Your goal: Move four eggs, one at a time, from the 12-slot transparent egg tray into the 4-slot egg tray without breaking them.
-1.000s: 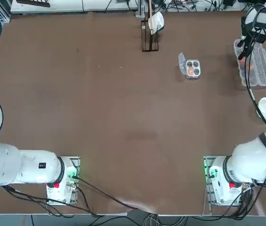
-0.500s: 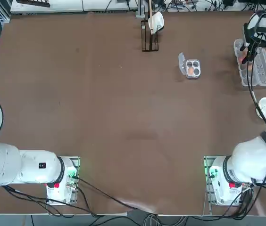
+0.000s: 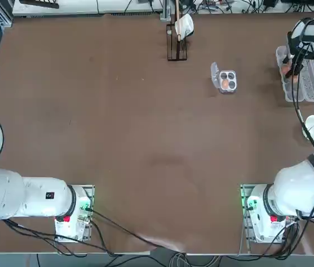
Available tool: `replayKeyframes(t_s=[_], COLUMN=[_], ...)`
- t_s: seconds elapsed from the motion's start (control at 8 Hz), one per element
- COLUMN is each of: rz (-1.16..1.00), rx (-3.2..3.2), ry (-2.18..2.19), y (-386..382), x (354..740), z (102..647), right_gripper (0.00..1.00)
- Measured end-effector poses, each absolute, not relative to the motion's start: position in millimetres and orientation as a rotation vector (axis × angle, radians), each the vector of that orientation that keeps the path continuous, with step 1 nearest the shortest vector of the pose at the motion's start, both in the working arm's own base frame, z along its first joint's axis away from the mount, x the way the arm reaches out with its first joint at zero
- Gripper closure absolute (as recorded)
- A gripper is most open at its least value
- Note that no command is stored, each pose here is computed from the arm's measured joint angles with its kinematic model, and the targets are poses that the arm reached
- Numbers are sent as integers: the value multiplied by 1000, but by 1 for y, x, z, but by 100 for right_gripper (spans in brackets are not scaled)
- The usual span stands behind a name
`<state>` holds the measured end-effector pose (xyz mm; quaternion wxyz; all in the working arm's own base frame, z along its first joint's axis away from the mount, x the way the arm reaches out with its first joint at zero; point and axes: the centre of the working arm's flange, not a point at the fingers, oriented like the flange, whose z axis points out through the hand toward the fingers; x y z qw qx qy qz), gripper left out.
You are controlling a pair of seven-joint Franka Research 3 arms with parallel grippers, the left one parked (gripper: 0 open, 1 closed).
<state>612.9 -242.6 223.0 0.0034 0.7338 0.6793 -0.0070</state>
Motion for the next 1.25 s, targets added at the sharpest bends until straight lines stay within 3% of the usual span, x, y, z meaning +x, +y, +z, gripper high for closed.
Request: replayKeyframes(t_s=[0.5,0.62,0.75,0.88,1.25], rz=[21,25,33,34,36], rx=[2300,2298,2290,2289,2290], ry=[2151,2150,2148,2149,2149], y=[-245,-245,-245,-246,-246], x=[611,612,615,615,615], z=[211,211,216,217,217], right_gripper=[14,20,39,43,43])
